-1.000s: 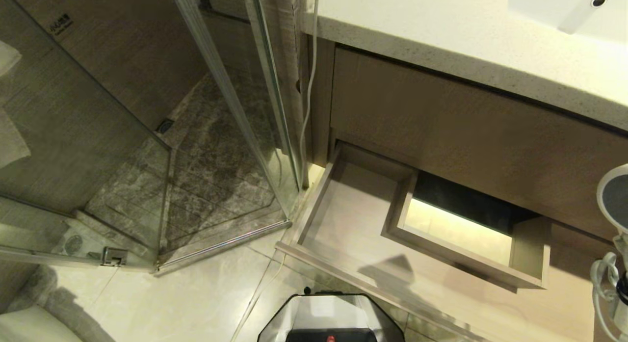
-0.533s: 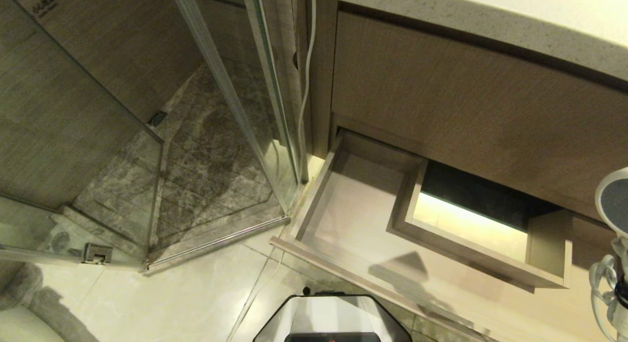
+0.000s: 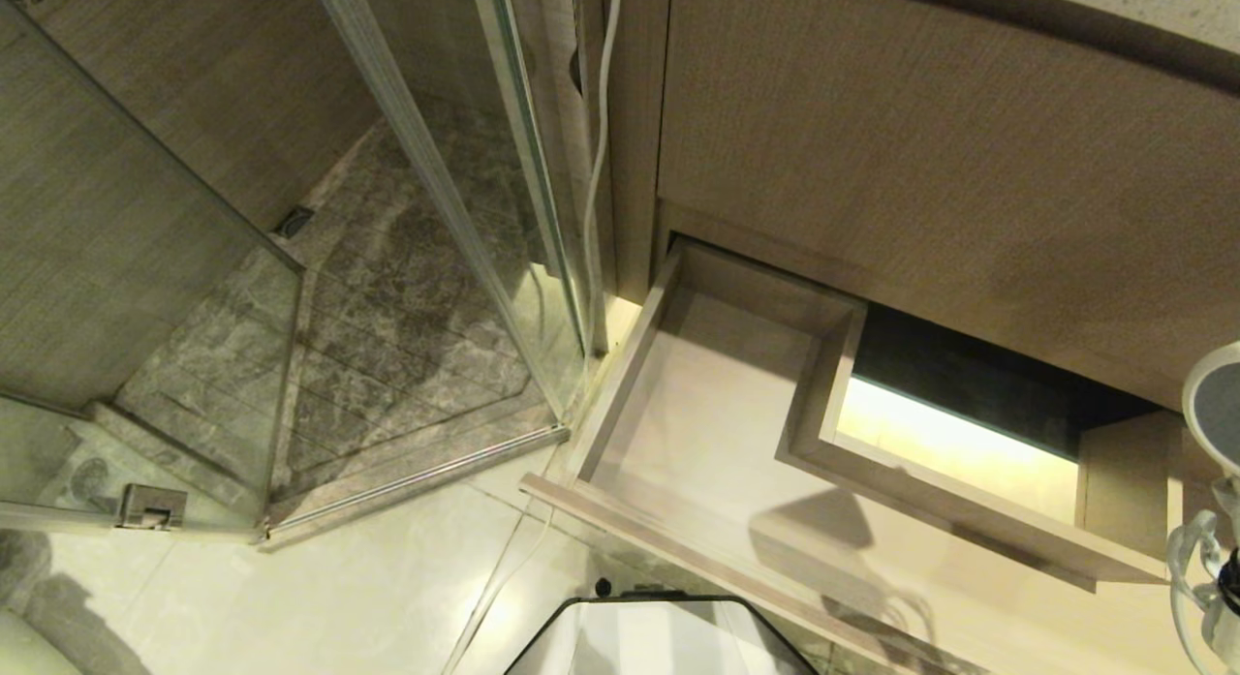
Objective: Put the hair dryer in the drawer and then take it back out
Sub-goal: Put it into the drawer
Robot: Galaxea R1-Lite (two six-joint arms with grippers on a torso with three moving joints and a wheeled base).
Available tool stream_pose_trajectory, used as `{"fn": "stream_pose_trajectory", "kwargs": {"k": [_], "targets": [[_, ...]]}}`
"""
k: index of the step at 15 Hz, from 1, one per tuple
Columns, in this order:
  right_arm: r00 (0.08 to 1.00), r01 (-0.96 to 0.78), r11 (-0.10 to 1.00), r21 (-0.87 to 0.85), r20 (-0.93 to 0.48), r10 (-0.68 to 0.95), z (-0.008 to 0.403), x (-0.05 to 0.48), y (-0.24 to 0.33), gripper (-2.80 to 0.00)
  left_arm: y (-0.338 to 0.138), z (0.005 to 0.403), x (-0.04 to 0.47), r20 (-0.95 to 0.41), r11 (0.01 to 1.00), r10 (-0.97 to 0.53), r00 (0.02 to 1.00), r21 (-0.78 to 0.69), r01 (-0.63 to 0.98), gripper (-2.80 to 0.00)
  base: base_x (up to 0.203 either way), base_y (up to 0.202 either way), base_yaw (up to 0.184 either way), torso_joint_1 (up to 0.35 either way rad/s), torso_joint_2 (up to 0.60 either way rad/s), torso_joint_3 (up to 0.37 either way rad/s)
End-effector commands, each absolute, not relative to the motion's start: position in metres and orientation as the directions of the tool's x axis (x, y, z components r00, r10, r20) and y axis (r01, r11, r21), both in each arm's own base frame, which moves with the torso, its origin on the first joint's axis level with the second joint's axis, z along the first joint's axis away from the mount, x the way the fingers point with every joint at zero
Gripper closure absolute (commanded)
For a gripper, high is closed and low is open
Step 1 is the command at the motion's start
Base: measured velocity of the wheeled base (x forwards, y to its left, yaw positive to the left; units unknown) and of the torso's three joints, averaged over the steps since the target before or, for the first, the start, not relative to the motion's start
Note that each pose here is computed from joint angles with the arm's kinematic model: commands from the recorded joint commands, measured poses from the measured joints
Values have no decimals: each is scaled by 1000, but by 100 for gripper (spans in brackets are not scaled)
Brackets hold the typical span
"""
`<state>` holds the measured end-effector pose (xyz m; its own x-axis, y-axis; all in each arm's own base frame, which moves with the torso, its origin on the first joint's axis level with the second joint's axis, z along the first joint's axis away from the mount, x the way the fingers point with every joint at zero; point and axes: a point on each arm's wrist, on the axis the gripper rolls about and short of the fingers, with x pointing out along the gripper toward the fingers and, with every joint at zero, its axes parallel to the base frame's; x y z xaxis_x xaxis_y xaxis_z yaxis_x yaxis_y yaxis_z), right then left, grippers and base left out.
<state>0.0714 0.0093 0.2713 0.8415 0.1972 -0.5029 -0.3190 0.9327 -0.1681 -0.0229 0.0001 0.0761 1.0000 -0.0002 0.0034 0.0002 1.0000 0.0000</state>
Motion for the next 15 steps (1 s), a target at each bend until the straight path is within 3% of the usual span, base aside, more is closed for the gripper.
{"fn": "stream_pose_trajectory", "kwargs": {"k": [1,5,15], "targets": [[837,-323,932,-167,-510,198,269,71,9,0,0,76,-23,2,1000,0,1000,0,0,0,0,0,0,-33,364,354],[833,-329,929,-170,-516,201,267,71,10,0,0,76,-23,2,1000,0,1000,0,0,0,0,0,0,99,201,328],[793,-413,887,-205,-559,240,254,75,13,0,0,76,-23,2,1000,0,1000,0,0,0,0,0,0,44,21,57]]}}
